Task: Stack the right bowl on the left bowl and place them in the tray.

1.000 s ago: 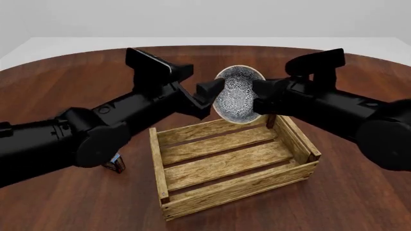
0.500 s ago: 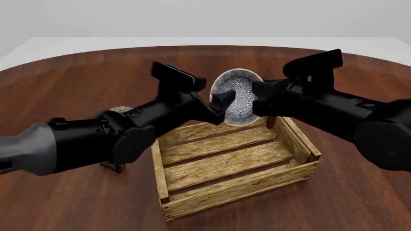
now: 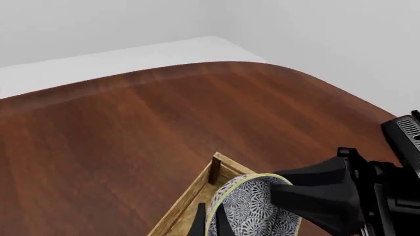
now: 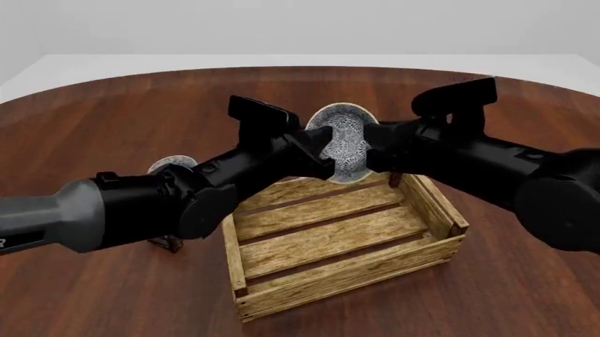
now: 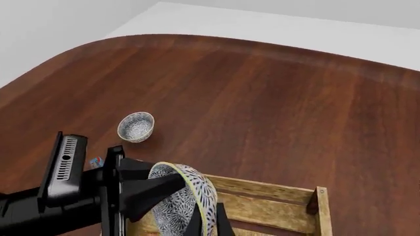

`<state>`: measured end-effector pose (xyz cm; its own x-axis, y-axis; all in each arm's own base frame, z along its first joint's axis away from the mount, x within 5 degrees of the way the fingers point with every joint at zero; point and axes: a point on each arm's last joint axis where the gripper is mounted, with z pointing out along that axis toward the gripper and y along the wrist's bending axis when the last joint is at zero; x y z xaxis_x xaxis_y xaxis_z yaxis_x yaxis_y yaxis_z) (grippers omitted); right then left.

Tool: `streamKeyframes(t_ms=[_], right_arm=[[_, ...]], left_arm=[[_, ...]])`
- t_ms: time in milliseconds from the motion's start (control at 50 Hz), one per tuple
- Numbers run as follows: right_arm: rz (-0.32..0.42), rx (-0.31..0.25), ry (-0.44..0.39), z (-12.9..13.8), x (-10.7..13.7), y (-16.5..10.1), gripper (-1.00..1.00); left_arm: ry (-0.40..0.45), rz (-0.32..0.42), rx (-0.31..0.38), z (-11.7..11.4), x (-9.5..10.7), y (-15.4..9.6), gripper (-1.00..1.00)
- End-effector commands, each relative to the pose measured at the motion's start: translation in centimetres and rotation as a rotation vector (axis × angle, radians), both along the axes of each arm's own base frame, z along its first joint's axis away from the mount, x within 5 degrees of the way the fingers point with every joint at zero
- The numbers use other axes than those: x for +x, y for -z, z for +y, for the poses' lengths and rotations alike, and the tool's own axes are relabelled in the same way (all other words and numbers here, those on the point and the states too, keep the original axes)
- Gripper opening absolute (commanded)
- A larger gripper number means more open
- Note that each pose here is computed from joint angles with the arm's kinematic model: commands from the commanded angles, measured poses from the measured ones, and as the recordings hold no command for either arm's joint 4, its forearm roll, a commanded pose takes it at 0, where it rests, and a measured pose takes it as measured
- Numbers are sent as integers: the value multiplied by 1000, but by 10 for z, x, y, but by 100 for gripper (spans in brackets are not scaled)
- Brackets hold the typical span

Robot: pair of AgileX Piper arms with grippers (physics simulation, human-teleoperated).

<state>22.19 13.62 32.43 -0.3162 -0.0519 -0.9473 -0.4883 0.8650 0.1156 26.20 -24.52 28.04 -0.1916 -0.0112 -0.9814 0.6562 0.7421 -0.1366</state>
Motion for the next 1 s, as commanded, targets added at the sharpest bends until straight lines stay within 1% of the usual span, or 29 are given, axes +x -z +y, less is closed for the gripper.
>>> streamKeyframes(t_ms=[20,60,80,120,220,260,320,400,500,560,600,680,720,820,880,900,960,1000], right_arm=[[-24,32,7,-2,-2,-10,-100],[-24,32,5,-2,-2,-10,-100],[-28,28,4,-2,-3,-11,100],[-29,30,-1,-2,-4,-11,100],[-24,36,-13,0,-8,-11,100],[-22,42,-20,0,-12,-12,100],[-22,44,-22,-1,-15,-12,100],[-21,51,-30,0,-19,-13,100],[-24,56,-47,0,-26,-15,100],[-31,52,-51,-1,-27,-16,100],[-36,58,-50,-1,-28,-18,100],[-39,67,-45,-2,-28,-19,100],[-41,80,-37,-3,-27,-20,100],[-40,72,-26,-1,-19,-17,100],[-45,70,-19,-3,-18,-18,100],[-46,72,-20,-3,-19,-18,100],[-56,76,-9,-8,-21,-22,100],[-58,76,-3,-9,-20,-22,100]], left_arm=[[5,-9,56,4,2,10,-100],[-1,-13,51,6,3,9,-100],[-6,-17,49,8,3,7,-100],[-10,-25,50,10,4,5,-100],[-9,-15,43,7,5,3,-100],[-25,-9,43,8,12,3,-100],[-32,-10,43,9,15,1,-100],[-62,-34,35,18,22,-11,-100],[-98,-40,38,27,33,-15,-100],[-111,-44,38,32,34,-18,-100],[-121,-44,40,36,35,-20,-100],[-129,-51,54,43,31,-25,-100],[-149,-64,60,54,29,-31,-100],[-194,-79,69,75,25,-43,-100],[-215,-82,75,84,23,-49,-100],[-214,-84,76,85,21,-45,-100],[-227,-81,72,93,15,-53,-100],[-236,-79,81,96,16,-55,-100]])
